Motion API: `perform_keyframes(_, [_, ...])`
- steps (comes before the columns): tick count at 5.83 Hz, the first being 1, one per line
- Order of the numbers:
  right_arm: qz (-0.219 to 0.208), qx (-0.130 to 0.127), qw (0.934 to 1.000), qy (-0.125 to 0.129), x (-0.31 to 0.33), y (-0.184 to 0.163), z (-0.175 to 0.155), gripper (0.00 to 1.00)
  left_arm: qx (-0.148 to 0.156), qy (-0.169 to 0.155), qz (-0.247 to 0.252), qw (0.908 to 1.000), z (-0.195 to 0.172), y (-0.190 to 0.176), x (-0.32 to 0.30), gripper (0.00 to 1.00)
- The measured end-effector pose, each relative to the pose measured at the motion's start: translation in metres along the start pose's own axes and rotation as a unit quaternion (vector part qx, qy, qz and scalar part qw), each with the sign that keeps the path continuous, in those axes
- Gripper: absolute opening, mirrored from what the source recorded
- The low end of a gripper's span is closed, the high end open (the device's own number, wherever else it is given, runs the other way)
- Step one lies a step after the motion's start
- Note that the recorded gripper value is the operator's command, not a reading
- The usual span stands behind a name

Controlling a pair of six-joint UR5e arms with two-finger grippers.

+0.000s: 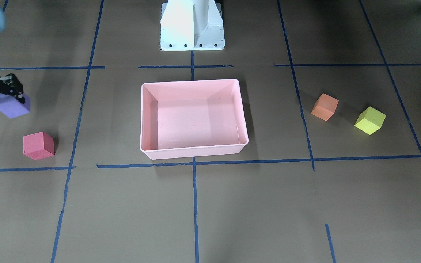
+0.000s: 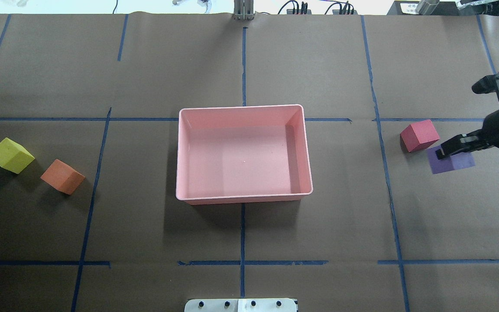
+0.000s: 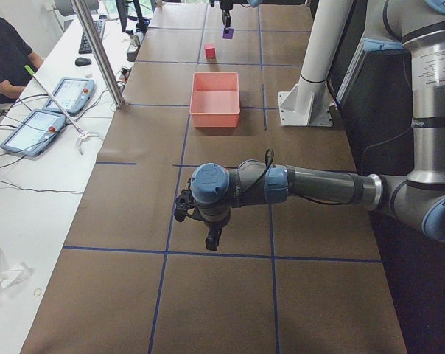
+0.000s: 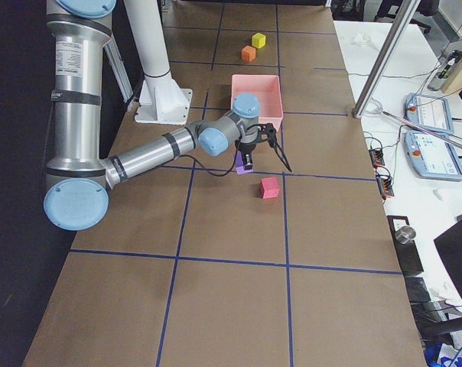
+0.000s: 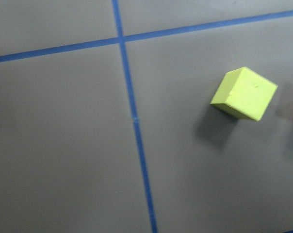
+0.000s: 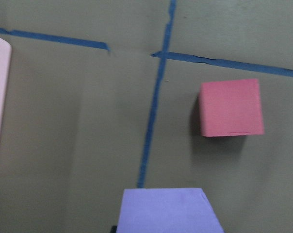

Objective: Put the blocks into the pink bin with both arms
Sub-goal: 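Drop the purple cube into the bin while the left arm reaches for the orange cube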

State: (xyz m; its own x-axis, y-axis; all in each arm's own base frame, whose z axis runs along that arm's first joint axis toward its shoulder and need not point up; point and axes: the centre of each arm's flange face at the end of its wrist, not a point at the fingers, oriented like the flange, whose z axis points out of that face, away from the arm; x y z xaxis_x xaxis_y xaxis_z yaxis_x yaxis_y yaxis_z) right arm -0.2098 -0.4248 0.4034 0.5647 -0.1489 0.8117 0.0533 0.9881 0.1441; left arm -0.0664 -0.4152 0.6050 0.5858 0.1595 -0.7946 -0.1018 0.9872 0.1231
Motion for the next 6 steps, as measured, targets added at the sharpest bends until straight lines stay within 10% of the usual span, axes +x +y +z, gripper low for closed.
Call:
perform_keyframes(4, [0.127,0.015,0.9902,-0.056,-0.267,-0.038,0.095,0.03,0.013,0.038,0.044,0.9982,0.074,-0.061,0.131,1.00])
perform_keyframes(5, [0.136,0.028,0.9893,-0.044,-0.299,-0.045,0.124,0.68,0.014,0.034,0.079,0.9962,0.089,-0.078,0.169,1.00])
perform_keyframes(6, [0.140,0.032,0.9890,-0.034,-0.318,-0.050,0.145,1.00,0.018,0.020,0.114,0.9931,0.102,-0.094,0.206,1.00])
